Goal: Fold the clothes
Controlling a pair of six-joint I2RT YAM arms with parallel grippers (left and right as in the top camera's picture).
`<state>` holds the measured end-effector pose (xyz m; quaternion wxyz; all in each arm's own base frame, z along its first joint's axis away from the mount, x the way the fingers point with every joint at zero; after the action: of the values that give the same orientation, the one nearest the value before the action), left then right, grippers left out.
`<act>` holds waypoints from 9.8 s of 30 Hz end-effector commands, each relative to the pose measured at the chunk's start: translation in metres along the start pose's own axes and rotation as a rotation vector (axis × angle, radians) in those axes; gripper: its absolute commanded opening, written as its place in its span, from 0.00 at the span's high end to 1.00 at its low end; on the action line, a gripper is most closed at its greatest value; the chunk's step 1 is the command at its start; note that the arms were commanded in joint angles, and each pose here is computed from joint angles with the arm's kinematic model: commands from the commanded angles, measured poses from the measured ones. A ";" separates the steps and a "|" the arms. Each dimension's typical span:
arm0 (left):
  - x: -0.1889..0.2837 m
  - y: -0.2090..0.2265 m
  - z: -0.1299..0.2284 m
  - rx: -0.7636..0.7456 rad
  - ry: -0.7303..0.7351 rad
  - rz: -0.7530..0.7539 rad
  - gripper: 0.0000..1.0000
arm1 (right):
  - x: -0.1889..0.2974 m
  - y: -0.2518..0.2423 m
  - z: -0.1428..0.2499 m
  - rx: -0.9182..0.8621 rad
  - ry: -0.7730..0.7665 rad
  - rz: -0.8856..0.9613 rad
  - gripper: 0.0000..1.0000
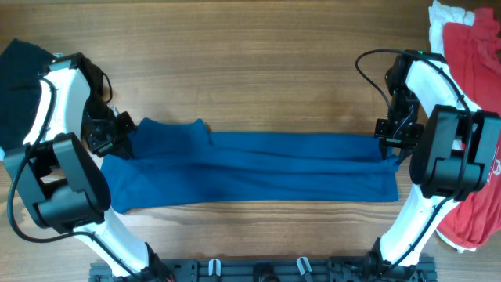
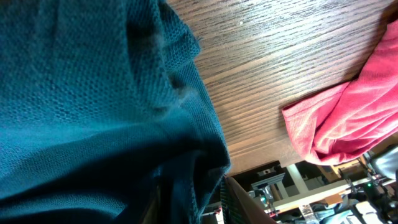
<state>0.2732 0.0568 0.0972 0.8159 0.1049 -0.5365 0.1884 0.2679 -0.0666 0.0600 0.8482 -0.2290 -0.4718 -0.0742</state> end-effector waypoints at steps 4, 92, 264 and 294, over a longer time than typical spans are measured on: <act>0.008 0.010 0.007 -0.006 -0.021 -0.046 0.96 | 0.008 -0.030 -0.001 -0.141 -0.055 0.124 0.69; -0.075 -0.141 0.107 -0.451 -0.072 -0.257 0.94 | 0.067 0.024 0.038 0.177 -0.411 -0.558 0.57; -0.046 0.024 -0.018 0.286 -0.263 -0.105 0.78 | 0.005 -0.001 -0.071 -0.403 -0.729 -0.744 0.95; -0.099 -0.178 0.082 -0.528 -0.333 -0.153 0.63 | 0.000 -0.002 -0.069 -0.394 -0.720 -0.716 0.92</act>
<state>0.2464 -0.1595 0.0560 0.7192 -0.0595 -0.6915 -0.0321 0.3161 -0.0914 0.0281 0.4993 -0.2095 -0.7514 -0.3771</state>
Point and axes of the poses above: each gripper's point midway between its finger pads, its own x axis back along the fingers, its own y axis along the line the jaws close on, z = x × y, the point moved 2 cm from there along x, back along the fingers, and after that the axes turned 7 degrees about -x, right-handed, at the moved point
